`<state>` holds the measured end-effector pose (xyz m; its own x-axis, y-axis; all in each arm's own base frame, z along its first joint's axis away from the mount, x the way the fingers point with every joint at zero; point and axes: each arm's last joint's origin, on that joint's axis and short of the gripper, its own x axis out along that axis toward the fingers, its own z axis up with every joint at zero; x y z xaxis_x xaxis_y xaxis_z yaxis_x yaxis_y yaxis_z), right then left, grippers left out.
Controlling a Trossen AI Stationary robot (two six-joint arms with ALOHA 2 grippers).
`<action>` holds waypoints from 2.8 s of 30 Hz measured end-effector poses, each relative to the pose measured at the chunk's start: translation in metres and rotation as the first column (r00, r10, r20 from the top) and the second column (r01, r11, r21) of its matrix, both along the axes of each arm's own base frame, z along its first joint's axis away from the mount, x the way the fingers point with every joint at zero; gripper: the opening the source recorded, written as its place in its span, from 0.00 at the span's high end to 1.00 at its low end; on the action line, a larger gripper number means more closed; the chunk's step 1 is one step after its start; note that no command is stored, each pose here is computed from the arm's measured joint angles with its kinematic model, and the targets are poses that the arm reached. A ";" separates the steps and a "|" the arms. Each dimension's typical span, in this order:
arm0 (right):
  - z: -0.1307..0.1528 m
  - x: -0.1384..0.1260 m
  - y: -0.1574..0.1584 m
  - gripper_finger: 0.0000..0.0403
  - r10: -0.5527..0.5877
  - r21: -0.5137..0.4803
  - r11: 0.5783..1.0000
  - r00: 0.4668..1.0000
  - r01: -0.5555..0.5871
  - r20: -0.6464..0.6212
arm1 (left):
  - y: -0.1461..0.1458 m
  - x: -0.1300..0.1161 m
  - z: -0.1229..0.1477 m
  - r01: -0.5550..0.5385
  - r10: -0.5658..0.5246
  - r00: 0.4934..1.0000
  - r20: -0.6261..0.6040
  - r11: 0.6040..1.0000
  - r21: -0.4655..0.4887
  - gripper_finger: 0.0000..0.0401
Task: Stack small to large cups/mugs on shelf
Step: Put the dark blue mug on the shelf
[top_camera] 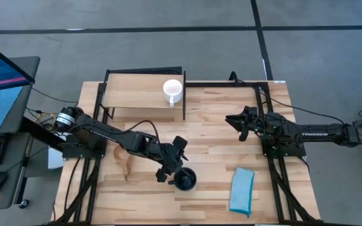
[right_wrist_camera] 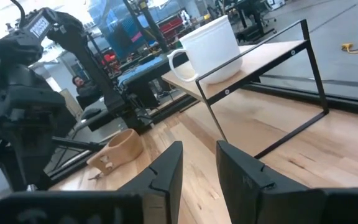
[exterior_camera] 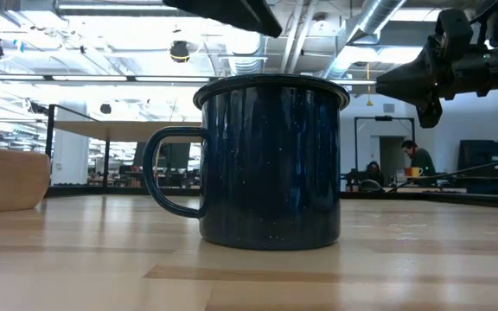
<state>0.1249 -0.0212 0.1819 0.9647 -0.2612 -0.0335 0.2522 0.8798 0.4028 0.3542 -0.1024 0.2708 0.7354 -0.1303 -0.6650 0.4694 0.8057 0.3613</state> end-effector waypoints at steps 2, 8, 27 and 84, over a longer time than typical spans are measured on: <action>0.000 0.000 0.000 0.71 0.000 0.000 1.000 1.000 0.000 0.000 | -0.001 0.001 0.002 0.001 -0.001 1.000 0.022 1.000 -0.008 0.50; 0.000 0.000 0.000 0.71 0.000 0.000 1.000 1.000 0.000 0.002 | -0.016 0.025 -0.004 0.014 -0.014 1.000 -0.020 1.000 0.013 0.50; 0.000 0.000 0.000 0.71 0.003 0.001 1.000 1.000 -0.003 -0.001 | -0.019 0.075 -0.020 0.127 -0.108 0.952 -0.285 0.991 0.050 0.50; -0.001 0.001 0.000 0.71 0.003 0.002 1.000 1.000 -0.003 -0.007 | -0.004 0.095 -0.071 0.177 -0.190 0.902 -0.388 0.982 -0.069 0.69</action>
<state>0.1256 -0.0210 0.1811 0.9652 -0.2582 -0.0406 0.2524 0.8800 0.4024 0.4491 -0.1063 0.1996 0.3780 -0.2632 -0.8876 0.7082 0.6997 0.0942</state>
